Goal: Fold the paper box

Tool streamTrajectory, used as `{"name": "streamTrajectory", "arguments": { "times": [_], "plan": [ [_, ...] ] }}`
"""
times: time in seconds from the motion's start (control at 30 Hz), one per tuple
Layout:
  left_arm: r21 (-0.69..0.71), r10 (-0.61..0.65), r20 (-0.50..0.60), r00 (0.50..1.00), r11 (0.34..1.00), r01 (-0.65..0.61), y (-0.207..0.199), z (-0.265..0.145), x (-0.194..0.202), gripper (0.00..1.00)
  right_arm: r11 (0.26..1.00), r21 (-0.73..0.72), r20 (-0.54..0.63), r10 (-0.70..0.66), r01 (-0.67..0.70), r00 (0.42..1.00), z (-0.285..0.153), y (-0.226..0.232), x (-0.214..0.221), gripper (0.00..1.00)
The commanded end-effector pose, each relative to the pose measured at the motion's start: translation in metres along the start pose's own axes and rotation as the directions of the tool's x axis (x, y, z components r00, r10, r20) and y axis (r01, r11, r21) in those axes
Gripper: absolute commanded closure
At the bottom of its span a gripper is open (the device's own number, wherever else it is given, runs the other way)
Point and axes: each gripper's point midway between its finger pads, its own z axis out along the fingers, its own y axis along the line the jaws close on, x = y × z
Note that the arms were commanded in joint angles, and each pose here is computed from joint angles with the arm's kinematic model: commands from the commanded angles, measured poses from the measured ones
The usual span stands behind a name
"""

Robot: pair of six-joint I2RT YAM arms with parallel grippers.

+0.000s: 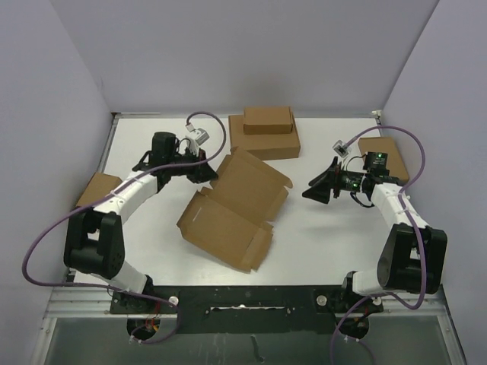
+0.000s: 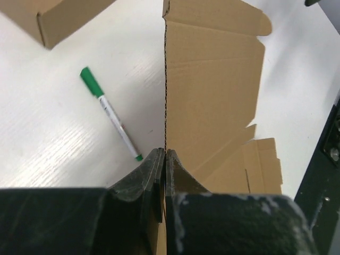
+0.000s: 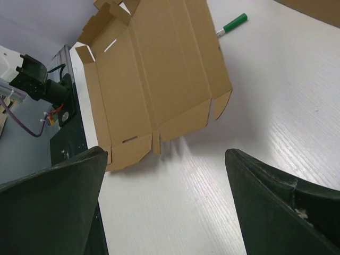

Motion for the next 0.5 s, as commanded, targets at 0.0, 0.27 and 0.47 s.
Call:
{"name": "streamTrajectory", "arguments": {
  "times": [0.0, 0.27, 0.47],
  "plan": [
    [-0.006, 0.204, 0.170, 0.964, 0.979, -0.206, -0.029, -0.001, -0.032, 1.00, 0.991, -0.011, 0.028, -0.135, 0.135, 0.990, -0.006, 0.015, -0.025, 0.02],
    [0.001, 0.346, 0.215, 0.913, 0.935, -0.354, -0.069, -0.002, -0.036, 1.00, 0.975, 0.031, 0.021, -0.223, 0.222, 0.975, -0.012, 0.018, -0.037, 0.02],
    [-0.014, 0.385, 0.261, 0.885, 0.919, -0.395, -0.080, -0.015, -0.046, 1.00, 0.941, -0.043, -0.065, -0.337, 0.335, 0.939, 0.014, 0.039, -0.047, 0.02]
  ]
}}
